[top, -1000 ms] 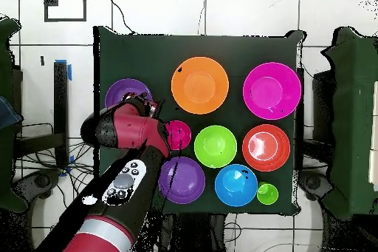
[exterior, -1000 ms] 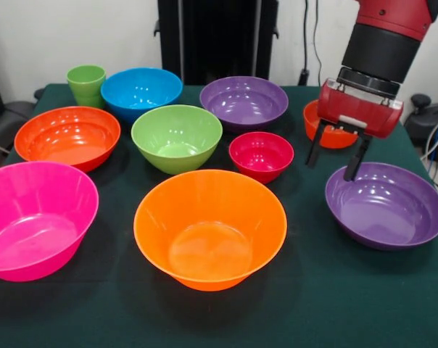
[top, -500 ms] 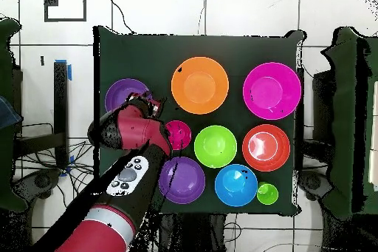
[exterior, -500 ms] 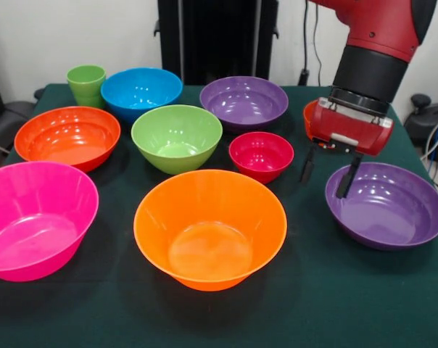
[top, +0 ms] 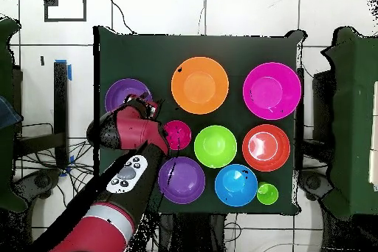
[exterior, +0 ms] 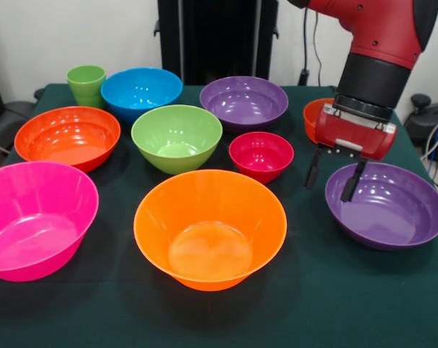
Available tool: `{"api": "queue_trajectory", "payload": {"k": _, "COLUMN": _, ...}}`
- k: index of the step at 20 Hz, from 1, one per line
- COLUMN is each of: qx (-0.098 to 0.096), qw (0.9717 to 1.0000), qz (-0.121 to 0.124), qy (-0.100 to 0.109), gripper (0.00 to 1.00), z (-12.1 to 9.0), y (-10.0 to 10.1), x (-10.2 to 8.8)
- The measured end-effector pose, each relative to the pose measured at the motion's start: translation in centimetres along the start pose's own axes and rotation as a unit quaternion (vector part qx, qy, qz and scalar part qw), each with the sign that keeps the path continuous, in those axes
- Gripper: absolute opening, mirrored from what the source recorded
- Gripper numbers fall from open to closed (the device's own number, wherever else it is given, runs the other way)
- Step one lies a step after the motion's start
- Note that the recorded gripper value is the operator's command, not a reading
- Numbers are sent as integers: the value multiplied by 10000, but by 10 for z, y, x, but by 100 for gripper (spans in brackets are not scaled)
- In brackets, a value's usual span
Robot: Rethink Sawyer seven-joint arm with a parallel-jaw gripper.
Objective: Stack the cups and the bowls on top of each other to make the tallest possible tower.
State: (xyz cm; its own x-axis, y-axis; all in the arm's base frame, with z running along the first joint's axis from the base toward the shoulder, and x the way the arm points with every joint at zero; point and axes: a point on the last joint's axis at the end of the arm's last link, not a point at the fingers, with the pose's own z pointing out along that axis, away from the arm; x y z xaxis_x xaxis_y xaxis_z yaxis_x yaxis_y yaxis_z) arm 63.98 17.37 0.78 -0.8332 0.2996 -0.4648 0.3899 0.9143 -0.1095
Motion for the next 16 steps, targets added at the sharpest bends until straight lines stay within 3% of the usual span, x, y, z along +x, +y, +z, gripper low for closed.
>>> {"api": "queue_trajectory", "payload": {"k": 16, "qx": 157, "qw": 9995, "qz": -107, "qy": 234, "gripper": 100, "z": 26, "y": -4, "x": 34}}
